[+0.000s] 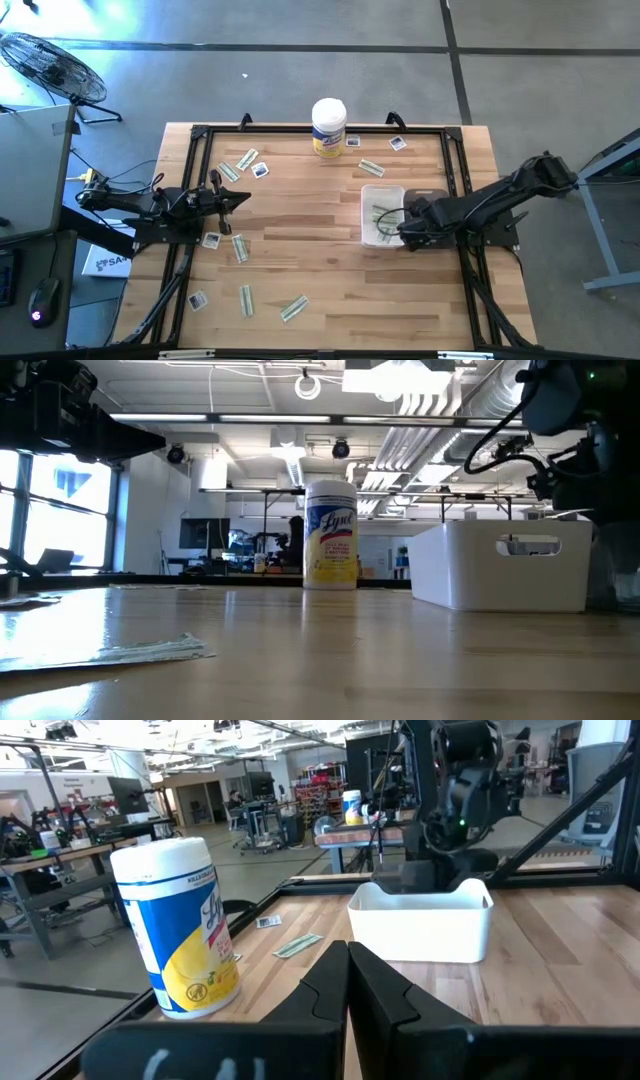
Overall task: Pick & Place First Aid Supplies
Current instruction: Put the green bandage pack into the white bin
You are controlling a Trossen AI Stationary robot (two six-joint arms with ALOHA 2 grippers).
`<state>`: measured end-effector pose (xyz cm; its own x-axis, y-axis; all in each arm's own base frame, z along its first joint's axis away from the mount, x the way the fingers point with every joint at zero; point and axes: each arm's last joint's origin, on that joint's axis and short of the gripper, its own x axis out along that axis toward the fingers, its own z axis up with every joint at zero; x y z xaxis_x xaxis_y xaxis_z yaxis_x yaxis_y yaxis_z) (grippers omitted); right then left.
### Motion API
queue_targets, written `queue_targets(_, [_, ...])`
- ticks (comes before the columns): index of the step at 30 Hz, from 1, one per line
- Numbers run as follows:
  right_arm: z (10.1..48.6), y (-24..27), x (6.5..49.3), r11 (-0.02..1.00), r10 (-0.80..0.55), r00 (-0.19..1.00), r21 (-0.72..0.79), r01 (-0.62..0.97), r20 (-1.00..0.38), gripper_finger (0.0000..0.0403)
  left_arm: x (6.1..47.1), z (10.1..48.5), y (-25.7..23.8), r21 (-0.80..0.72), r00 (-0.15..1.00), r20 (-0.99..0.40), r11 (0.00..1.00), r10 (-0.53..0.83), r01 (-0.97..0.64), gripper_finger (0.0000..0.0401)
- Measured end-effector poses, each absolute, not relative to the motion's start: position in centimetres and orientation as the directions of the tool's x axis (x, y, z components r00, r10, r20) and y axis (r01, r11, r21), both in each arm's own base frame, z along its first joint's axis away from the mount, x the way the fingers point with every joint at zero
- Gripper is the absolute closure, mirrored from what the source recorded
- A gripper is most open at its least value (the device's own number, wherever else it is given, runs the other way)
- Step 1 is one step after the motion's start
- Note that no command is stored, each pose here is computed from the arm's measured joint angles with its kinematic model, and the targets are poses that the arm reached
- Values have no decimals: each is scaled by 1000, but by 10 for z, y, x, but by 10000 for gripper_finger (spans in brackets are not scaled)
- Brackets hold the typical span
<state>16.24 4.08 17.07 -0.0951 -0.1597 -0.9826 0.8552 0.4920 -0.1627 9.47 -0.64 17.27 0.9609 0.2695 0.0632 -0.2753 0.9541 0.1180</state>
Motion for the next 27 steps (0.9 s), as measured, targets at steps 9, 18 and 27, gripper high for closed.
queue_targets(9, [202,44,181,525,-203,10,-100,845,-979,290,95,173,-6,118,961,63,954,269,-275,400])
queue_targets(18, [262,53,221,577,-289,276,63,814,-917,306,95,173,-6,118,961,63,954,269,-275,400])
queue_targets(27, [272,77,272,699,-240,367,103,708,-899,328,95,173,-6,118,961,63,954,270,-276,400])
